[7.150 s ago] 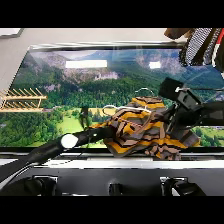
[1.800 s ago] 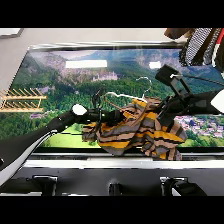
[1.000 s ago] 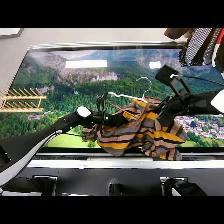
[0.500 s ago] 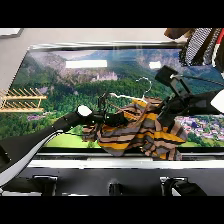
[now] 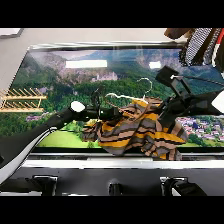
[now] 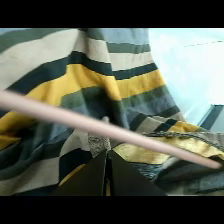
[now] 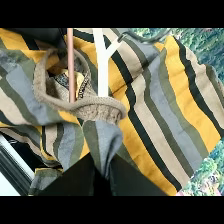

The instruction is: Fold the clothes and pants, and hang the long-sleeved shirts on hangers.

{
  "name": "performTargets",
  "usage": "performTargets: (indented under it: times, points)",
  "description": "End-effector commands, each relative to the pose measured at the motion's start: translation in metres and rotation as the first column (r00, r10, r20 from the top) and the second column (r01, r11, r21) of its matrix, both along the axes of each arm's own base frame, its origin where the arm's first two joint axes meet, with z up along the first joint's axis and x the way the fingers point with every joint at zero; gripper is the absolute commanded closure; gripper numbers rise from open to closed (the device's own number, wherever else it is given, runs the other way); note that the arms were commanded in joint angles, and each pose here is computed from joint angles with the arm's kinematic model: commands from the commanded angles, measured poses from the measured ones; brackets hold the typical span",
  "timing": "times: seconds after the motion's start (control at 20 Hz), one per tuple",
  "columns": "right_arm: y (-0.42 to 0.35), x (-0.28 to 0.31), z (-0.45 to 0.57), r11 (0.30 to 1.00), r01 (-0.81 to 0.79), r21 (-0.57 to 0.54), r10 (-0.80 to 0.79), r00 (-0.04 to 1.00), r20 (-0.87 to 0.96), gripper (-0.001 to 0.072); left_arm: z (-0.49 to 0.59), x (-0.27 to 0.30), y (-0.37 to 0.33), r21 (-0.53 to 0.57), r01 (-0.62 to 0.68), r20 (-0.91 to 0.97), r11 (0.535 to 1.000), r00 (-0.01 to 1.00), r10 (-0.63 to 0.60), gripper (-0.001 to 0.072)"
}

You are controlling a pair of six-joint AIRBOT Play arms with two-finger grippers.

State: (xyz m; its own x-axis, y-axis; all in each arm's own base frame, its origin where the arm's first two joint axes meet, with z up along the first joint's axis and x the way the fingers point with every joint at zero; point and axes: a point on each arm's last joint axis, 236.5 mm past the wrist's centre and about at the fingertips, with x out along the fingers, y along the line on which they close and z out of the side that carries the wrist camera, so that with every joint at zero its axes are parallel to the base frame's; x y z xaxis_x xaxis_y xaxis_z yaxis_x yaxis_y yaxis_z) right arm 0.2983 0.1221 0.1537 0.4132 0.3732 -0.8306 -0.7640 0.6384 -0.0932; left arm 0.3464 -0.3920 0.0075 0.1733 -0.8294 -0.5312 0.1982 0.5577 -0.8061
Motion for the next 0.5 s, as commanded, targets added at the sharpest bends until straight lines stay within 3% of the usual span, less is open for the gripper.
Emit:
performTargets:
  times: [0.0, 0.45]
  points:
    - [-0.001, -0.004, 0.004, 1.000, 0.003, 0.003, -0.003, 1.000, 0.006, 0.0680, -0.009, 0.001, 0.019, 0.094, -0.024, -0.022, 0.995, 0.999, 0.026, 0.0685]
    - [-0.013, -0.040, 0.008, 0.999, 0.050, -0.021, -0.051, 0.996, -0.070, 0.0680, -0.007, 0.015, 0.027, 0.108, -0.096, -0.004, 0.989, 0.995, 0.097, 0.0685]
